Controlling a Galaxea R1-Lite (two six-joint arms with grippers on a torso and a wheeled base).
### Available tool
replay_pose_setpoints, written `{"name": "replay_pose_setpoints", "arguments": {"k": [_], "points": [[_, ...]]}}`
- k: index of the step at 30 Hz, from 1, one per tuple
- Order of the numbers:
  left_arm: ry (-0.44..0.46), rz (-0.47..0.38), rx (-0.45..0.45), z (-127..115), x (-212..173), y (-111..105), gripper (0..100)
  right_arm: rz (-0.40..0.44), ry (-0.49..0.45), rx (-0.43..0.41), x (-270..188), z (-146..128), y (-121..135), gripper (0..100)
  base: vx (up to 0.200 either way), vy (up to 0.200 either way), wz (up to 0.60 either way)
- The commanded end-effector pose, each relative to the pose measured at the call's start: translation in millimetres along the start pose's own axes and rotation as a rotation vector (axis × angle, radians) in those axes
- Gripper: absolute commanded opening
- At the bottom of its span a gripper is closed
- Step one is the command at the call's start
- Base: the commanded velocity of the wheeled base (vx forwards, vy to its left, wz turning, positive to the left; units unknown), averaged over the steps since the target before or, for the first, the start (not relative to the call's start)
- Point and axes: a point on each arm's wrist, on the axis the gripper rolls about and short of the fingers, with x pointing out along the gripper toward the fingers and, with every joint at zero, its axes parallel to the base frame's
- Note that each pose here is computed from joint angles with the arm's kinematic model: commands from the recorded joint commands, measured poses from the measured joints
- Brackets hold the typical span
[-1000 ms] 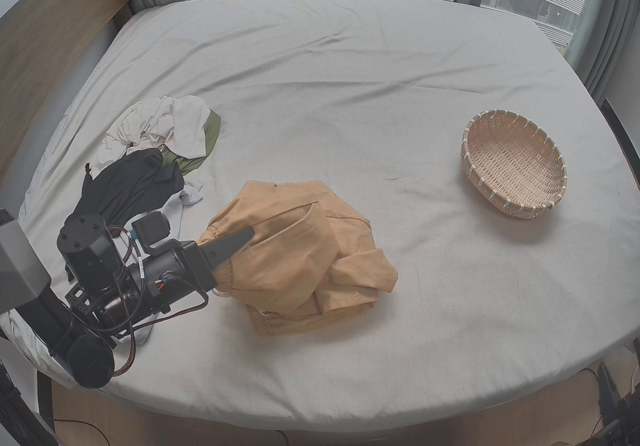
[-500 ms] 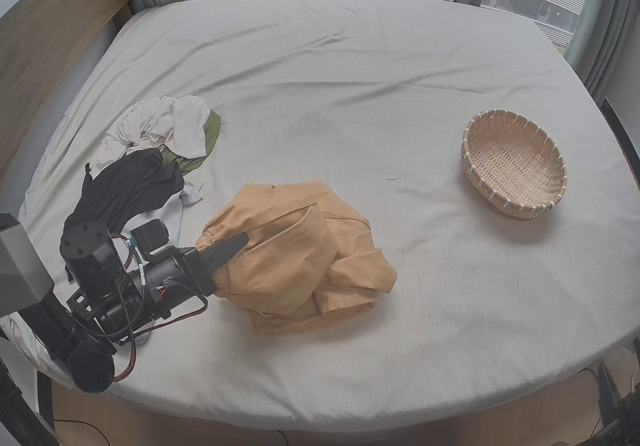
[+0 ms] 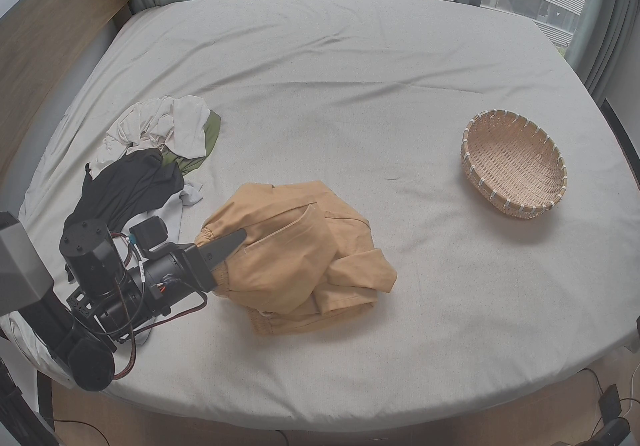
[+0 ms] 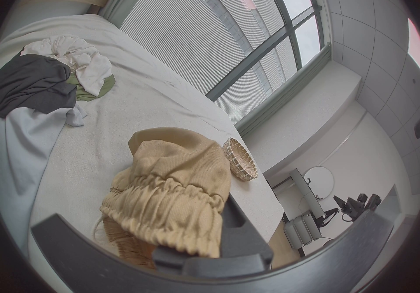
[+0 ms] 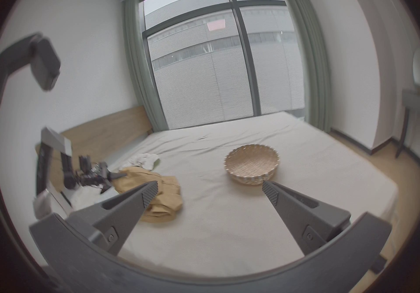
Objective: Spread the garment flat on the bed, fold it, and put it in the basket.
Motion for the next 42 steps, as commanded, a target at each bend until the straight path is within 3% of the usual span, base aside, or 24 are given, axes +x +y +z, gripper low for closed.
{"name": "replay_pose_setpoints", "arguments": {"k": [1,6,31,36,42], "points": [[-0.019,0.034,-0.004,0.1,1.9,2.7,0,0.187,0.297,0.272,104.1,1.7,8.4,100,0.0,0.2,0.0],[-0.022,0.025,-0.003,0.9,5.0,2.5,0,0.189,0.297,0.269,102.9,-6.0,7.2,100,0.0,0.2,0.0],[-0.015,0.026,0.003,-1.6,9.0,3.8,0,0.167,0.371,0.283,101.1,-22.4,4.4,100,0.0,0.0,0.0],[-0.014,0.026,0.004,-2.0,9.2,4.1,0,0.166,0.369,0.283,99.3,-23.0,4.0,100,0.0,0.2,0.0],[-0.014,0.026,0.005,-2.2,9.3,3.7,0,0.162,0.379,0.285,97.3,-26.3,3.3,100,0.0,0.0,0.0]]}}
